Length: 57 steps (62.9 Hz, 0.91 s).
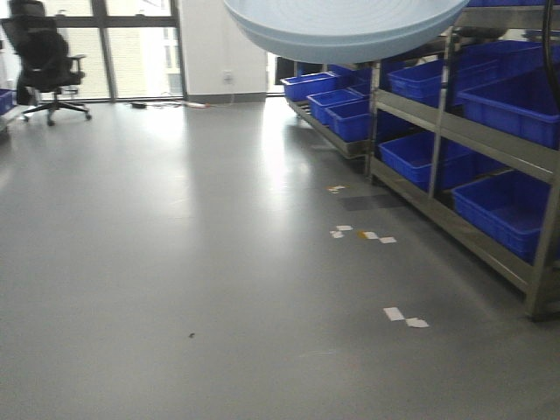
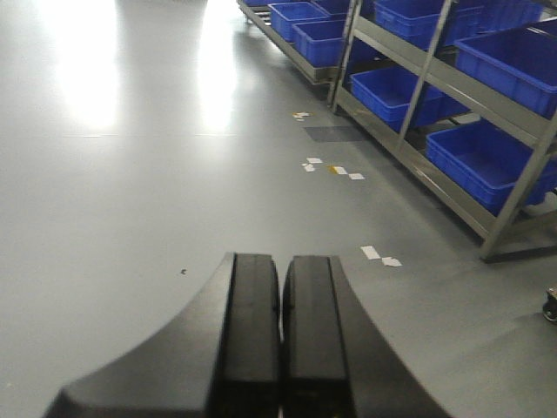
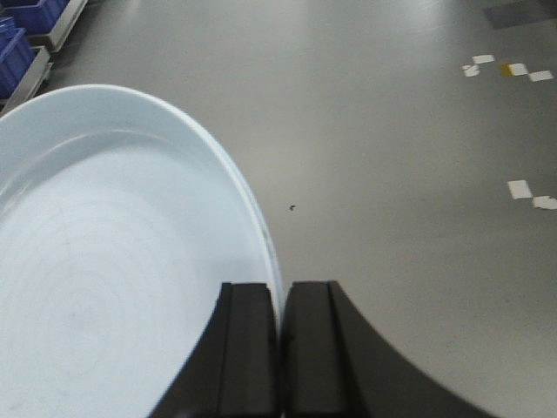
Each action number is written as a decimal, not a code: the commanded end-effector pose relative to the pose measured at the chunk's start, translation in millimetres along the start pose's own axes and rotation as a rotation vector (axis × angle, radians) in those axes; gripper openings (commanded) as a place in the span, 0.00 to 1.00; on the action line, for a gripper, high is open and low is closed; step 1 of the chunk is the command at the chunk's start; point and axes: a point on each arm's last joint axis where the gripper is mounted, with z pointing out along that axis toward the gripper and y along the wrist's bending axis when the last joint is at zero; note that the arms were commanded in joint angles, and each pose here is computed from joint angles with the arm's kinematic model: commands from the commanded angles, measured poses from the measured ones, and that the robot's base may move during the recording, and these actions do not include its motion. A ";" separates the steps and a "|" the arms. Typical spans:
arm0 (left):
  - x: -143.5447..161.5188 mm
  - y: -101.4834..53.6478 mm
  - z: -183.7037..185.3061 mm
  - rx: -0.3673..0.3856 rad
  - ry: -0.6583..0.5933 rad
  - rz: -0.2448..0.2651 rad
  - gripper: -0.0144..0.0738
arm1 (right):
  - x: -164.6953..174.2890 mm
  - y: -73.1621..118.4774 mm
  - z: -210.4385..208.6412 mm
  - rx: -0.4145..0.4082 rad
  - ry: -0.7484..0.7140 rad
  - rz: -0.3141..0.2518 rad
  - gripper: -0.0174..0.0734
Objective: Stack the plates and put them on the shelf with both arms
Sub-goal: 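Carry the raised plates in the right gripper across the floor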
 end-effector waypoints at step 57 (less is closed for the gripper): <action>-17.7 -2.1 -2.0 0.008 -0.114 -0.009 0.26 | -25.3 7.5 -16.8 -0.043 -0.158 -0.004 0.25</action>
